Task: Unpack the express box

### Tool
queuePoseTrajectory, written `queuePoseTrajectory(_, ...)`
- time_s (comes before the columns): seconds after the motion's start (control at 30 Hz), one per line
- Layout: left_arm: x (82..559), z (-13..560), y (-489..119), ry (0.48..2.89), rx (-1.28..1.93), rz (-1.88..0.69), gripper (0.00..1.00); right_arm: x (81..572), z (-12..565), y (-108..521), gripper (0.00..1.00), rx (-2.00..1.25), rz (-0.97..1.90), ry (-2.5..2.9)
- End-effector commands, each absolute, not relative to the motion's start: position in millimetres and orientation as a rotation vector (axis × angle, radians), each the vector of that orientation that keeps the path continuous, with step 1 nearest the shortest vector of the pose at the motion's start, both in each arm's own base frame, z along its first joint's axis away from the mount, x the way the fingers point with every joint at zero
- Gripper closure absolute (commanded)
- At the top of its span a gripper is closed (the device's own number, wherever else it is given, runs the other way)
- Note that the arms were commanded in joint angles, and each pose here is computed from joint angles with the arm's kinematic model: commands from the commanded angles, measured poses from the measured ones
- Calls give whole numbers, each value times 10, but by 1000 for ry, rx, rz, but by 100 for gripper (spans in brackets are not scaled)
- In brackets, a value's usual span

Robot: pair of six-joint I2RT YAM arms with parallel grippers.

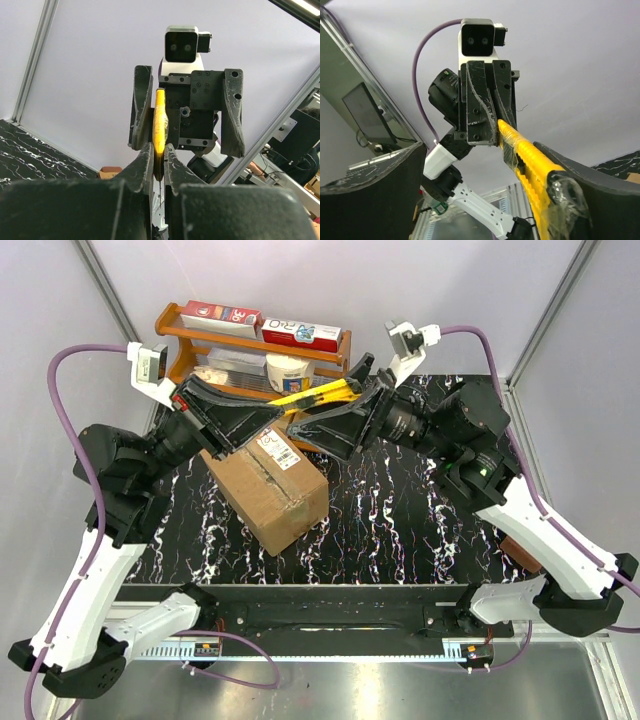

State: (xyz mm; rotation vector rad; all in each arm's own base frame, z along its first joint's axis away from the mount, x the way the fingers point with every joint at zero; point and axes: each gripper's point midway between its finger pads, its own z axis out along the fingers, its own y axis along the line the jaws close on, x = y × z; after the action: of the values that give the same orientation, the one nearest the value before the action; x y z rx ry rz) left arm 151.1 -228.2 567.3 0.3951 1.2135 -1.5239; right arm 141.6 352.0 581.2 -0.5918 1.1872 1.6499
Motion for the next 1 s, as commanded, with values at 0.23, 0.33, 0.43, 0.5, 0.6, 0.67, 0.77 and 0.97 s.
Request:
queuePoseTrajectory(0.23,1447,5739,-2266,1228,412,-1520,100,1271,6288,3168,14,-531,1752,1058)
queuePoseTrajectory(0.33,1486,5734,-2246,1229,385,-1504,100,1241,6282,3188,20,-556,1768,1061)
queuePoseTrajectory(0.43,1478,5769,-2229,1204,368,-1517,100,1232,6257,3210,26,-568,1779,1069)
queuePoseTrajectory(0.5,1495,5780,-2221,1187,352,-1523,100,1236,6239,3225,27,-572,1783,1076)
queuePoseTrajectory(0.6,1538,5759,-2236,1181,330,-1542,100,1229,6222,3236,28,-582,1784,1079)
queuePoseTrajectory(0.67,1536,5751,-2244,1187,329,-1552,100,1206,6218,3235,32,-599,1786,1075)
queuePoseTrajectory(0.77,1560,5747,-2256,1196,333,-1544,100,1217,6204,3263,33,-608,1786,1085)
queuePoseTrajectory(0.97,1550,5720,-2270,1210,337,-1554,100,1271,6162,3293,40,-602,1761,1118)
